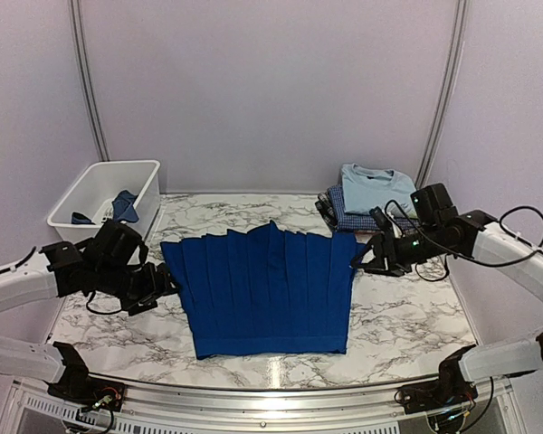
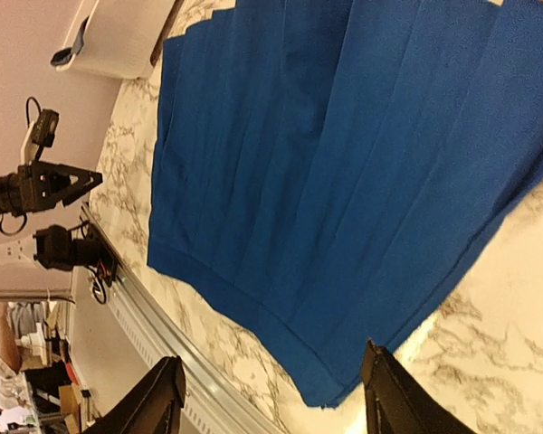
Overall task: Fold and stack the mixed laundry pile
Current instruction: Flatten out the crumpled shorts at the center of the board, then rotate the flattened skirt at the center of the board, then move the flattened skirt to the center of the board.
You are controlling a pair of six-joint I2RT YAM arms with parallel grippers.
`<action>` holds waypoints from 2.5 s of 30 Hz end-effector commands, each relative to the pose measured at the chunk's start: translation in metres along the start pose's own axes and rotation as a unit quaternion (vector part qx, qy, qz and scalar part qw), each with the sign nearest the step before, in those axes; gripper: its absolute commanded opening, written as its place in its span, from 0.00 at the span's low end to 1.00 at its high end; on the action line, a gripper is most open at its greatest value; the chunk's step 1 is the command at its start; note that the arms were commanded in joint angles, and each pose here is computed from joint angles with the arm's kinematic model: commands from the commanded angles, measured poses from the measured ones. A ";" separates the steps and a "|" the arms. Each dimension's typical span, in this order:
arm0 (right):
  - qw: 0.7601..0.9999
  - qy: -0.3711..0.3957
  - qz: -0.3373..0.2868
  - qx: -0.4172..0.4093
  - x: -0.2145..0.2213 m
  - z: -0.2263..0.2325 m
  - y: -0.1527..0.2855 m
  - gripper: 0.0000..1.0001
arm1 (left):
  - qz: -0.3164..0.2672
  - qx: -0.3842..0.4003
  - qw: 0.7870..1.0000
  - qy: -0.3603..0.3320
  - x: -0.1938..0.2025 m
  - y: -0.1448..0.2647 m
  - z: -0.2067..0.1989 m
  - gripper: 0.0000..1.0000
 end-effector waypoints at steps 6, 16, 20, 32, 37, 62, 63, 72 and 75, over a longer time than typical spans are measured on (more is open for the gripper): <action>0.997 0.072 -0.009 -0.023 -0.108 -0.032 -0.097 0.55 | 0.021 -0.077 0.990 -0.117 -0.015 -0.067 -0.058 0.83; 0.991 0.059 0.106 0.058 -0.089 -0.102 -0.166 0.49 | 0.039 -0.153 0.981 -0.112 -0.014 -0.125 -0.046 0.75; 0.985 0.031 0.153 0.071 -0.034 -0.108 -0.160 0.49 | 0.049 -0.185 0.975 -0.117 -0.022 -0.143 -0.034 0.72; 0.969 -0.021 0.217 -0.114 0.113 0.018 -0.147 0.51 | 0.071 -0.203 0.947 -0.237 -0.094 -0.220 -0.098 0.72; 0.982 0.028 0.122 -0.140 0.050 0.052 -0.124 0.55 | 0.048 -0.143 0.955 -0.256 -0.120 -0.239 -0.146 0.80; 0.982 0.180 0.061 0.020 -0.062 0.012 -0.118 0.54 | 0.006 -0.054 0.960 -0.275 -0.144 -0.124 -0.097 0.83; 0.982 0.177 0.069 0.019 -0.062 0.008 -0.124 0.53 | 0.010 -0.047 0.956 -0.290 -0.148 -0.129 -0.101 0.82; 0.989 0.106 0.107 0.002 -0.056 -0.025 -0.158 0.50 | 0.096 -0.018 0.930 -0.355 -0.155 -0.195 -0.114 0.79; 0.989 0.091 0.119 -0.002 -0.049 -0.033 -0.168 0.50 | 0.097 -0.034 0.929 -0.355 -0.158 -0.212 -0.109 0.78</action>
Point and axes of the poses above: each gripper's point midway between its finger pads, its own y axis back along the fingers, its own z axis along the line the jaws close on, x = y × z, the point moved 6 cm from there along y, back along the fingers, and after that the axes turned 6 degrees about y, right-handed, at the moved point
